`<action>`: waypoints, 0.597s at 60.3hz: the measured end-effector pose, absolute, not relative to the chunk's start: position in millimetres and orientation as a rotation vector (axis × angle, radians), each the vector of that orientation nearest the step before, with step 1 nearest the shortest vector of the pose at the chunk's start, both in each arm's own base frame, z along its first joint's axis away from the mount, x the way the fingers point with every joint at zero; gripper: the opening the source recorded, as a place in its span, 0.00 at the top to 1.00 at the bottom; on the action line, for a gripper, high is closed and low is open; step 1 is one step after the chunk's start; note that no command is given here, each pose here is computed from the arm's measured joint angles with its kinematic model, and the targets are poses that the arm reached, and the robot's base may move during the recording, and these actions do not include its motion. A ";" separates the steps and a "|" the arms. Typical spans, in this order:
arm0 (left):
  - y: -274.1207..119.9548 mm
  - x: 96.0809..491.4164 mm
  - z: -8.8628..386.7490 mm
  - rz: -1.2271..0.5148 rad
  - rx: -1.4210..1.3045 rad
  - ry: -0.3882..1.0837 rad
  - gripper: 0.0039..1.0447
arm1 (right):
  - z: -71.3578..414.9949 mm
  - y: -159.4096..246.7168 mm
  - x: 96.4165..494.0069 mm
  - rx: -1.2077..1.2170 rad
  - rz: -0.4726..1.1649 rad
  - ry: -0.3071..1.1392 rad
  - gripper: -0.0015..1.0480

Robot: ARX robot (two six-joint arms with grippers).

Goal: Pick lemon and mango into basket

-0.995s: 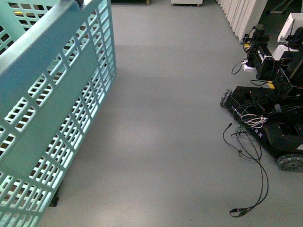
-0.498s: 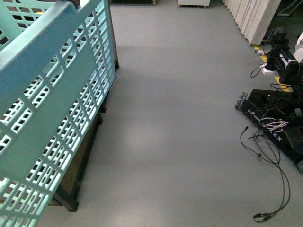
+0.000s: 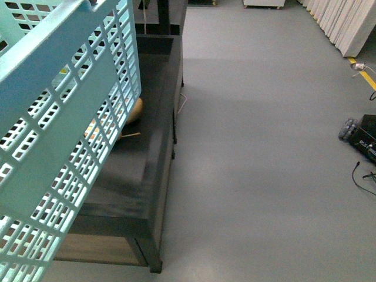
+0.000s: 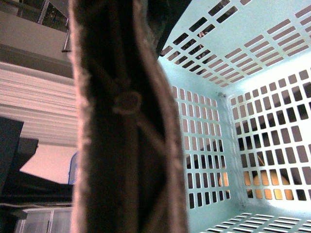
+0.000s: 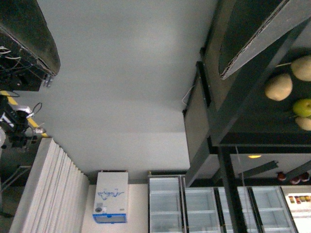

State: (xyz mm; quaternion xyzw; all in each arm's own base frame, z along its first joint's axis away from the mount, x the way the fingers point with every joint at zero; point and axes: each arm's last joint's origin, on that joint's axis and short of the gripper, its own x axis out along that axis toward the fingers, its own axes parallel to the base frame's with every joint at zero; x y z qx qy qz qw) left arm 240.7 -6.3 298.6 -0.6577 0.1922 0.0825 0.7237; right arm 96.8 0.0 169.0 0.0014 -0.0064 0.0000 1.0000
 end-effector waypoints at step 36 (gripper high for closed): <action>-6.3 240.7 298.6 0.182 -1.453 0.425 0.96 | 169.1 0.0 96.8 0.003 0.000 -0.013 0.08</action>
